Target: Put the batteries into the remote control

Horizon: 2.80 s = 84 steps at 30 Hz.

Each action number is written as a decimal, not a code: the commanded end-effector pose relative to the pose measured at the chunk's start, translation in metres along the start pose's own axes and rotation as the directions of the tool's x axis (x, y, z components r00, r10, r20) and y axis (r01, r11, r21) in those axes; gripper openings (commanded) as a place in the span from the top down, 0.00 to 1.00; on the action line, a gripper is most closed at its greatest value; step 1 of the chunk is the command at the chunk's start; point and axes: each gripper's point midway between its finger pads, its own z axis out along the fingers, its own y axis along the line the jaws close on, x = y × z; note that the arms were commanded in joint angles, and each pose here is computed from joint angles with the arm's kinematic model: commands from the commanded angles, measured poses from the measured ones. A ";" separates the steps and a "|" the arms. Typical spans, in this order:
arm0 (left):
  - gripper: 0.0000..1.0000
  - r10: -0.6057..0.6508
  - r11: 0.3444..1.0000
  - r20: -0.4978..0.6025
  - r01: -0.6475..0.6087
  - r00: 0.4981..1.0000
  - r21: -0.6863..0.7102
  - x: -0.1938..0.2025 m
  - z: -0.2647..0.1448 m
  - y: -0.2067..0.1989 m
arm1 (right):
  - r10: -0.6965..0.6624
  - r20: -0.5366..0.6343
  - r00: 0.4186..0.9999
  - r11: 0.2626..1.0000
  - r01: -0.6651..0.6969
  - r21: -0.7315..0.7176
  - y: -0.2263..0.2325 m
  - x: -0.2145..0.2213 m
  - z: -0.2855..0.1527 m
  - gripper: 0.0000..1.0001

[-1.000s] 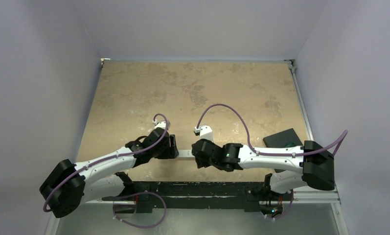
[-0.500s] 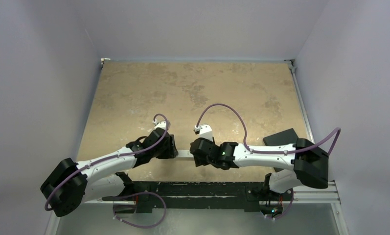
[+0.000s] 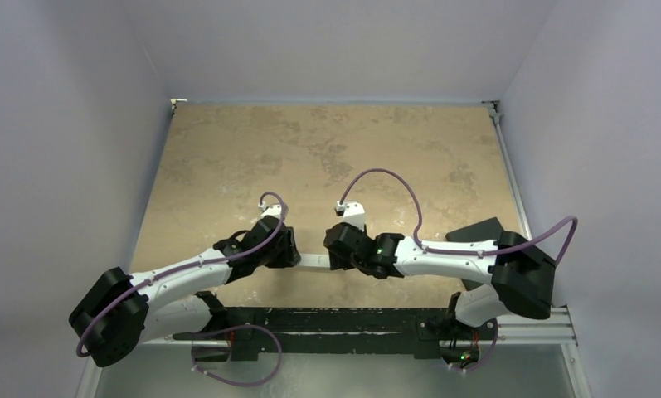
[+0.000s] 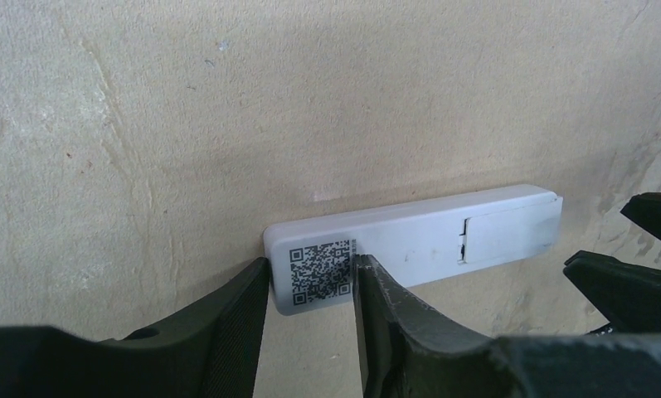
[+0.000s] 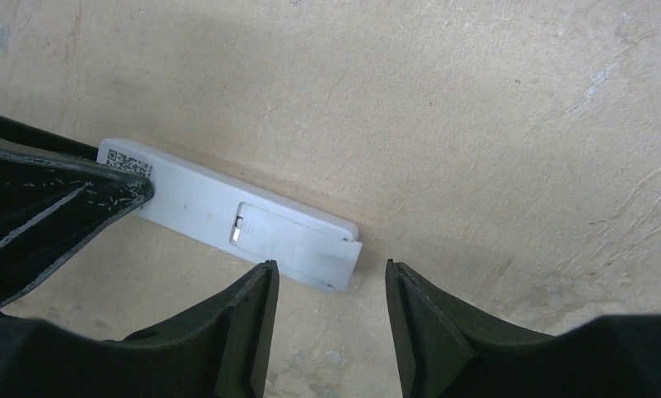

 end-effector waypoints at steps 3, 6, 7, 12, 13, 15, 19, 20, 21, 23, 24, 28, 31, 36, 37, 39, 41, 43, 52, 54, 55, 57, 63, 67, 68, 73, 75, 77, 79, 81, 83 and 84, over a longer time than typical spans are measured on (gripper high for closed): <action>0.62 0.012 1.000 -0.018 -0.011 1.000 0.027 0.005 0.003 -0.002 | 0.060 0.017 0.998 0.998 -0.061 0.013 0.005 -0.005 0.009 0.42; 0.62 0.013 0.999 -0.020 -0.012 1.000 0.031 0.005 0.003 -0.003 | 0.069 0.013 0.998 0.997 -0.070 0.035 0.003 -0.003 0.011 0.42; 0.62 0.013 0.999 -0.021 -0.013 1.000 0.032 0.006 0.003 -0.003 | 0.073 0.013 0.997 0.996 -0.073 0.044 0.002 -0.002 0.012 0.42; 0.63 0.015 0.999 -0.023 -0.014 1.000 0.041 0.005 0.002 -0.005 | 0.084 0.010 0.996 0.995 -0.085 0.061 0.001 -0.001 0.015 0.42; 0.63 0.016 0.999 -0.024 -0.015 1.000 0.041 0.006 0.002 -0.005 | 0.087 0.012 0.996 0.994 -0.088 0.064 0.001 -0.001 0.015 0.42; 0.63 0.017 0.999 -0.026 -0.015 1.000 0.042 0.006 0.001 -0.005 | 0.092 0.014 0.996 0.994 -0.092 0.063 0.002 -0.002 0.015 0.42; 0.63 0.015 0.999 -0.026 -0.014 1.000 0.044 0.007 0.001 -0.005 | 0.101 0.014 0.995 0.992 -0.102 0.068 0.003 -0.003 0.017 0.42; 0.63 0.015 0.999 -0.027 -0.014 1.000 0.045 0.007 0.001 -0.005 | 0.104 0.013 0.994 0.992 -0.105 0.068 0.004 -0.003 0.017 0.42; 0.63 0.015 0.999 -0.027 -0.014 1.000 0.049 0.007 0.001 -0.006 | 0.105 0.012 0.994 0.992 -0.106 0.068 0.004 -0.003 0.018 0.42; 0.63 0.014 0.999 -0.029 -0.013 0.999 0.048 0.007 0.001 -0.006 | 0.106 0.009 0.994 0.992 -0.106 0.070 0.005 -0.002 0.019 0.42; 0.64 0.014 0.999 -0.029 -0.013 0.999 0.049 0.007 0.001 -0.006 | 0.106 0.005 0.994 0.992 -0.106 0.074 0.005 -0.001 0.020 0.42; 0.64 0.014 0.998 -0.025 -0.012 1.000 0.054 0.006 0.000 -0.007 | 0.107 -0.006 0.994 0.991 -0.106 0.087 0.003 0.003 0.022 0.42; 0.64 0.013 0.998 -0.023 -0.011 1.000 0.059 0.006 0.000 -0.008 | 0.114 -0.010 0.993 0.990 -0.113 0.086 0.003 0.004 0.022 0.42; 0.64 0.009 0.998 -0.021 -0.008 1.000 0.063 0.005 -0.001 -0.009 | 0.121 -0.019 0.992 0.989 -0.119 0.088 0.003 0.006 0.022 0.43; 0.64 0.007 0.998 -0.021 -0.006 1.000 0.064 0.005 -0.001 -0.009 | 0.122 -0.021 0.992 0.989 -0.120 0.091 0.002 0.007 0.023 0.44; 0.64 0.006 0.998 -0.017 -0.005 1.000 0.068 0.005 -0.002 -0.010 | 0.126 -0.022 0.992 0.988 -0.124 0.094 0.002 0.008 0.023 0.44; 0.64 0.006 0.997 -0.016 -0.005 1.000 0.071 0.005 -0.003 -0.010 | 0.128 -0.024 0.991 0.987 -0.125 0.097 0.002 0.009 0.025 0.44; 0.64 0.005 0.997 -0.016 -0.004 1.000 0.071 0.005 -0.002 -0.010 | 0.127 -0.028 0.992 0.987 -0.123 0.102 0.002 0.010 0.026 0.45; 0.65 0.006 0.997 -0.021 -0.004 1.000 0.076 0.008 -0.002 -0.009 | 0.127 -0.032 0.991 0.987 -0.123 0.101 0.006 0.010 0.029 0.48; 0.65 0.006 0.997 -0.021 -0.004 1.000 0.078 0.007 -0.002 -0.010 | 0.126 -0.033 0.992 0.988 -0.122 0.100 0.006 0.010 0.030 0.49; 0.65 0.006 0.997 -0.020 -0.005 1.000 0.080 0.007 -0.002 -0.010 | 0.126 -0.034 0.991 0.988 -0.122 0.099 0.007 0.010 0.030 0.49; 0.65 0.006 0.997 -0.021 -0.004 1.000 0.080 0.007 -0.003 -0.010 | 0.126 -0.036 0.991 0.988 -0.122 0.097 0.008 0.010 0.031 0.49; 0.65 0.006 0.996 -0.019 -0.004 1.000 0.084 0.007 -0.003 -0.011 | 0.125 -0.048 0.991 0.989 -0.121 0.087 0.013 0.013 0.034 0.51; 0.65 0.004 0.996 -0.018 -0.002 1.000 0.087 0.006 -0.004 -0.012 | 0.122 -0.056 0.991 0.990 -0.117 0.082 0.017 0.015 0.036 0.51; 0.65 0.005 0.996 -0.020 -0.003 1.000 0.088 0.007 -0.004 -0.012 | 0.121 -0.057 0.991 0.990 -0.116 0.081 0.018 0.015 0.036 0.51; 0.65 0.002 0.995 -0.019 0.000 1.000 0.098 0.006 -0.005 -0.014 | 0.118 -0.062 0.991 0.991 -0.113 0.071 0.023 0.016 0.037 0.52; 0.65 0.001 0.995 -0.020 0.001 1.000 0.101 0.006 -0.005 -0.015 | 0.117 -0.066 0.991 0.992 -0.113 0.063 0.027 0.016 0.038 0.53; 0.65 0.001 0.995 -0.021 0.001 1.000 0.102 0.006 -0.005 -0.015 | 0.115 -0.070 0.991 0.992 -0.111 0.056 0.030 0.017 0.039 0.53; 0.65 0.001 0.995 -0.022 0.001 1.000 0.103 0.006 -0.005 -0.015 | 0.110 -0.074 0.991 0.993 -0.106 0.056 0.031 0.018 0.040 0.53; 0.66 0.001 0.995 -0.022 0.001 1.000 0.105 0.006 -0.006 -0.016 | 0.107 -0.074 0.991 0.993 -0.104 0.053 0.033 0.018 0.039 0.53; 0.66 0.001 0.995 -0.022 0.001 1.000 0.103 0.006 -0.006 -0.015 | 0.104 -0.072 0.992 0.993 -0.100 0.058 0.032 0.017 0.039 0.53; 0.66 0.002 0.995 -0.021 0.001 1.000 0.104 0.006 -0.006 -0.016 | 0.103 -0.071 0.992 0.993 -0.099 0.060 0.031 0.017 0.039 0.53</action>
